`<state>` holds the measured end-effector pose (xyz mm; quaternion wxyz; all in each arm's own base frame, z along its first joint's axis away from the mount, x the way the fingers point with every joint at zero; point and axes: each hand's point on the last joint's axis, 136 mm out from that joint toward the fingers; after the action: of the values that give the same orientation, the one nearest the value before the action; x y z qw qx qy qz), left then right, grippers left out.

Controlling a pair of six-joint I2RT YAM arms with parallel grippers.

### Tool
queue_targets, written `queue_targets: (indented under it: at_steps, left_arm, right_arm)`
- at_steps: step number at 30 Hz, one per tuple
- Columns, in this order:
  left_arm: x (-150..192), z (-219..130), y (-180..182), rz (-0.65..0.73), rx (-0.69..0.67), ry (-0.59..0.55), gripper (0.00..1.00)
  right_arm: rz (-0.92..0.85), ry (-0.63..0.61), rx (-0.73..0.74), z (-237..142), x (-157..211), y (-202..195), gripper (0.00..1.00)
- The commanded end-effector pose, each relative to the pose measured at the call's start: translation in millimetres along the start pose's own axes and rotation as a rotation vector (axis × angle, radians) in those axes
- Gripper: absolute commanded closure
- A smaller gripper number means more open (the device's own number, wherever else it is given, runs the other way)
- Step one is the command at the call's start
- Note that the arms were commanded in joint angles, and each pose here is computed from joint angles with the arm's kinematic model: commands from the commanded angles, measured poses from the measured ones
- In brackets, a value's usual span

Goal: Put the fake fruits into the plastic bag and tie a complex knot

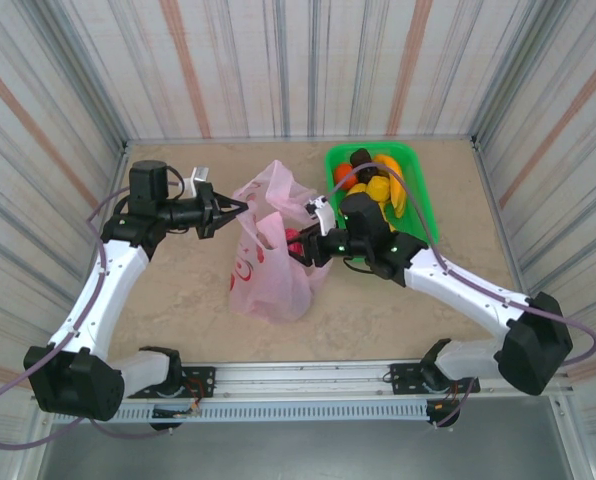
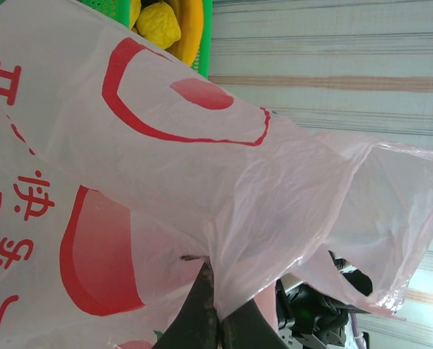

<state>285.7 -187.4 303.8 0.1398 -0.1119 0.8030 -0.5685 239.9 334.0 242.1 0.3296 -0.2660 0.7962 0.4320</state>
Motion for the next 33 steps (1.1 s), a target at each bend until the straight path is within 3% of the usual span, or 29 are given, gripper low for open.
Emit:
queue_targets:
  at_steps: [1, 9, 21, 33]
  left_arm:
    - [6.0, -4.2, -3.8, 0.026, 0.026, 0.012, 1.00]
    - [6.6, -4.3, -2.8, 0.026, 0.026, 0.012, 1.00]
    - [6.2, -3.9, -3.0, 0.027, 0.027, 0.012, 1.00]
    - [5.5, -3.5, -2.8, 0.026, 0.025, 0.013, 1.00]
  right_arm:
    - [-0.037, -0.054, -0.009, 10.0, -21.3, 9.7, 0.42]
    - [-0.031, -0.010, -0.011, 32.9, -16.4, 8.3, 0.41]
    - [-0.027, 0.004, 0.046, 31.5, -11.1, -1.7, 0.20]
    - [-0.047, -0.005, 0.092, 19.3, -10.8, -5.7, 0.19]
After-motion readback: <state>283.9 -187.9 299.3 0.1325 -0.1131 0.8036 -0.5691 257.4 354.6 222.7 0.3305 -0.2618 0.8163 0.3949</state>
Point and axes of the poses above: each hand's point on the last joint's axis, 136 mm out from that joint toward the fingers, its own z axis out along the fingers, its own y axis along the line the jaws close on, x = y × z, and after that the axes turned 2 degrees about z, right-handed
